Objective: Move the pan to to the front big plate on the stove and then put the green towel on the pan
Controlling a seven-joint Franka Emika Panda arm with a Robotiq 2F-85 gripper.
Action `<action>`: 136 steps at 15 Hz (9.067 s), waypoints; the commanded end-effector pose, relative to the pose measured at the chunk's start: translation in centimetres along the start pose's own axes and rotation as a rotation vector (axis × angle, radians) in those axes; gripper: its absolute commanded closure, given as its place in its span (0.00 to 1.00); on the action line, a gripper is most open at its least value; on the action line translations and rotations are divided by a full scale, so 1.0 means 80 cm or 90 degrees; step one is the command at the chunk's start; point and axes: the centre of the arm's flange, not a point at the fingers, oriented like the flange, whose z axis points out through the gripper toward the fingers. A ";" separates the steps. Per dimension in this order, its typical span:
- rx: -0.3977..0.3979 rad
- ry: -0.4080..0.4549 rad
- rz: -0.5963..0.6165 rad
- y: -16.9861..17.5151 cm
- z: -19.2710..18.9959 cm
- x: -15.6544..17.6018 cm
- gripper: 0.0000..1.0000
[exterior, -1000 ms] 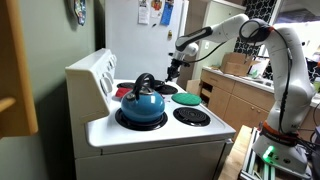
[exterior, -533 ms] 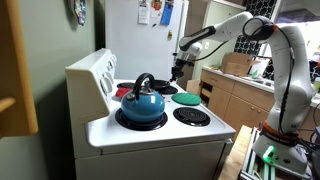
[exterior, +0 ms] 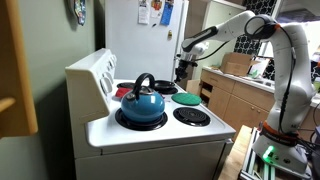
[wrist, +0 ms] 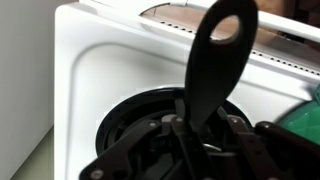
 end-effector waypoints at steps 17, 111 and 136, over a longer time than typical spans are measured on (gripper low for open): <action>-0.031 -0.065 0.033 -0.054 -0.069 0.012 0.00; 0.317 0.009 0.781 -0.228 0.074 -0.039 0.99; 0.407 0.158 0.610 -0.233 -0.082 0.104 0.99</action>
